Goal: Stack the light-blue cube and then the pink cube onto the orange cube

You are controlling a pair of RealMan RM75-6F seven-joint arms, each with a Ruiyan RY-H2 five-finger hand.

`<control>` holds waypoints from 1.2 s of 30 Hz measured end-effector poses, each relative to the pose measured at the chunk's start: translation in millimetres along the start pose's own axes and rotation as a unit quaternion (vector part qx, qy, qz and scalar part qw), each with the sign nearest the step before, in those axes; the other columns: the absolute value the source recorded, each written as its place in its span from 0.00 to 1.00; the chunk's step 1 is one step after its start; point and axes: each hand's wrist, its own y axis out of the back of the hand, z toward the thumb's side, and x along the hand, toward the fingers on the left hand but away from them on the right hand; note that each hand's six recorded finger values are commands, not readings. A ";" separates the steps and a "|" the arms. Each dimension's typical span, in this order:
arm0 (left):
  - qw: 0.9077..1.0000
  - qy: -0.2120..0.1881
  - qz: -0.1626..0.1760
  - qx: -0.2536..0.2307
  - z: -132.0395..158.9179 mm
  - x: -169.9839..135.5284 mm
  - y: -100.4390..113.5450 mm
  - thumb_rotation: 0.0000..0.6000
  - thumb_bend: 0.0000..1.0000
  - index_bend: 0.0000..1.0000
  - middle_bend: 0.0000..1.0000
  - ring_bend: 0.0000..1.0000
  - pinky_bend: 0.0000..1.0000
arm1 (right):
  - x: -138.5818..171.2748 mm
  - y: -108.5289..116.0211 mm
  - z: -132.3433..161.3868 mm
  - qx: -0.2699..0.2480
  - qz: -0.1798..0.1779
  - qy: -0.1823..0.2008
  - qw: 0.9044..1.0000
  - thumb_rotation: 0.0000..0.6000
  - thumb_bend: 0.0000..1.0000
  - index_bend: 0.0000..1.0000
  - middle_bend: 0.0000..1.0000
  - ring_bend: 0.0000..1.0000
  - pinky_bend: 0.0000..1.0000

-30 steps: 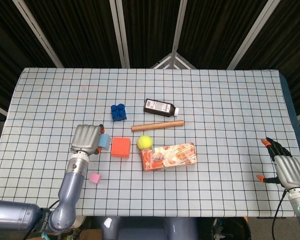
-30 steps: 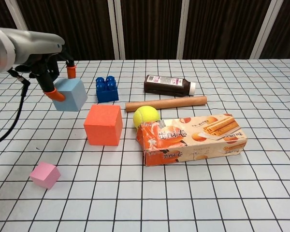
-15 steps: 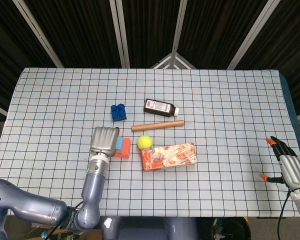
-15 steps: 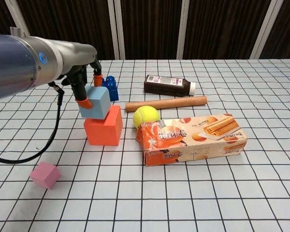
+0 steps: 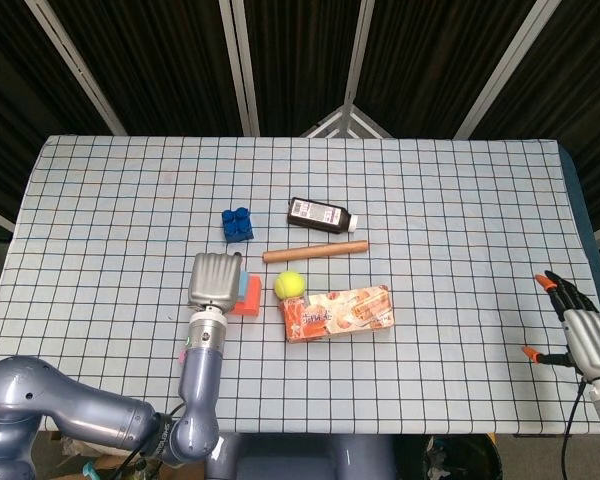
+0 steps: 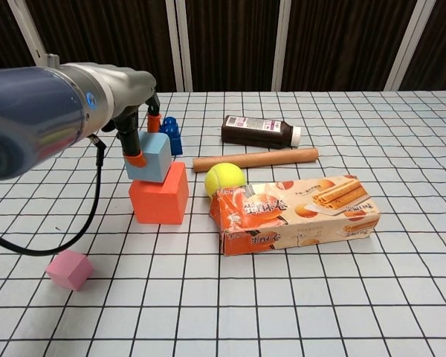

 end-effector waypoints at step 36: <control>1.000 -0.008 0.006 0.005 10.6 -1.1 -4.2 1.00 0.34 0.45 0.83 0.81 0.88 | 0.4 1.8 -2.6 -0.003 -0.002 -0.002 1.000 1.00 0.13 0.00 0.02 0.06 0.16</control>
